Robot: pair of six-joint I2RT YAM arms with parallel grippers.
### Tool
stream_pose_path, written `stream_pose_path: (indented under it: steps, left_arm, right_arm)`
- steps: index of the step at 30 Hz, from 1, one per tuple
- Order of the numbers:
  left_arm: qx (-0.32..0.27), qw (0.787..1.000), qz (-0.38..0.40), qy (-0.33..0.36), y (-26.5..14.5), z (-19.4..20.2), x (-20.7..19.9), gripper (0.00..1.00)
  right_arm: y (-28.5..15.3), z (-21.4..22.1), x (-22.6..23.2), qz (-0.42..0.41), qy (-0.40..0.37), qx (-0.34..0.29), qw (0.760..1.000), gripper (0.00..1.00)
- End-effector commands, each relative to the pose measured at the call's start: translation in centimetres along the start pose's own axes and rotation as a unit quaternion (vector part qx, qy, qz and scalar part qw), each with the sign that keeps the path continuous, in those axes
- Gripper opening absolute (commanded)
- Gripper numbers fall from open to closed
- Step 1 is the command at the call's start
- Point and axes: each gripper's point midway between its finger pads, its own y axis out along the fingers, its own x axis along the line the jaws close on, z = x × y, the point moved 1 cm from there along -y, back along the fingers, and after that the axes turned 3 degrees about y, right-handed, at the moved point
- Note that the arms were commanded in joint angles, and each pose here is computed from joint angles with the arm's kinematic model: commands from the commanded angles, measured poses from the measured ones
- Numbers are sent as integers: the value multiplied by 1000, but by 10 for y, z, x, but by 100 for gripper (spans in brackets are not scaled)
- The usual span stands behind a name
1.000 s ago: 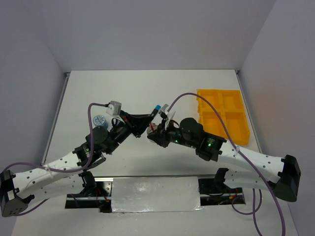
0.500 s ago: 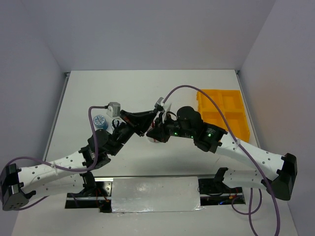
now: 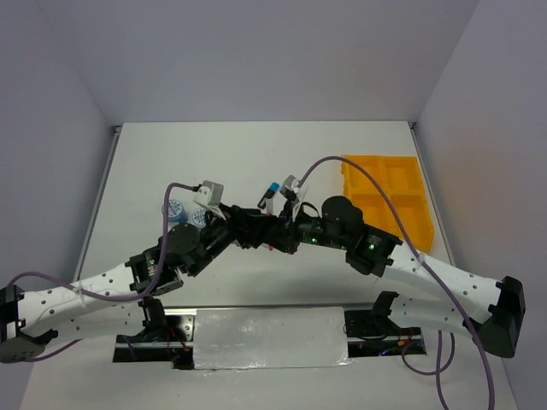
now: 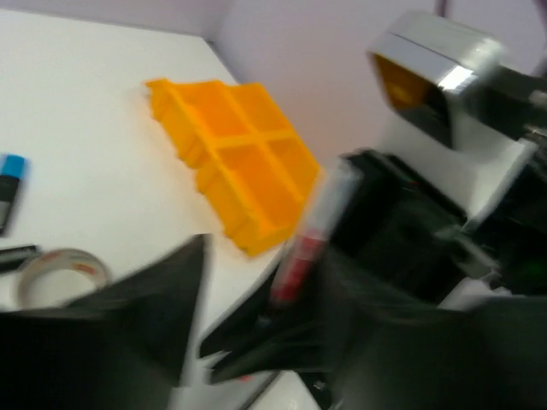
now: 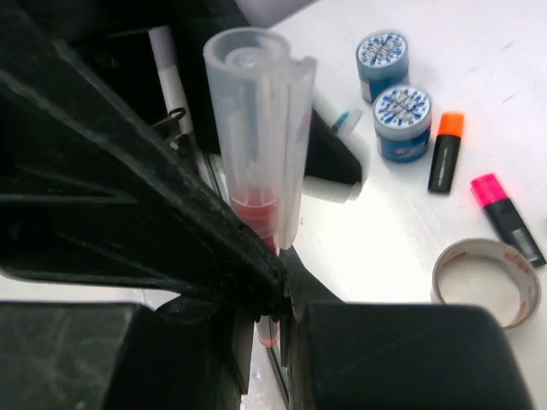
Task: Sort the stationery into containers
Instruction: Close the pen cap on the pen.
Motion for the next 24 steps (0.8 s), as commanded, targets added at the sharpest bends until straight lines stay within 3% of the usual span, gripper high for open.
stream_pose_path:
  steps: [1, 4, 8, 12, 18, 24]
  left_arm:
    - [107, 993, -29, 43, -18, 35, 13, 75]
    - [79, 996, -15, 45, -19, -2, -6, 99]
    - [46, 998, 21, 37, -23, -42, -33, 99]
    - [37, 997, 61, 35, -26, -50, -48, 98]
    - [33, 992, 117, 43, -30, -45, -62, 88]
    - [19, 994, 85, 59, -26, -54, -53, 86]
  right_arm:
    - [-29, -100, 32, -35, -45, -199, 978, 0]
    - [-31, -87, 26, -24, -26, -190, 981, 0]
    - [-31, -73, 28, -30, -11, -163, 986, 0]
    - [-30, -63, 29, -29, 0, -140, 990, 0]
    - [-22, -45, 30, -28, 24, -94, 995, 0]
    - [-19, -26, 35, -49, 31, -67, 996, 0]
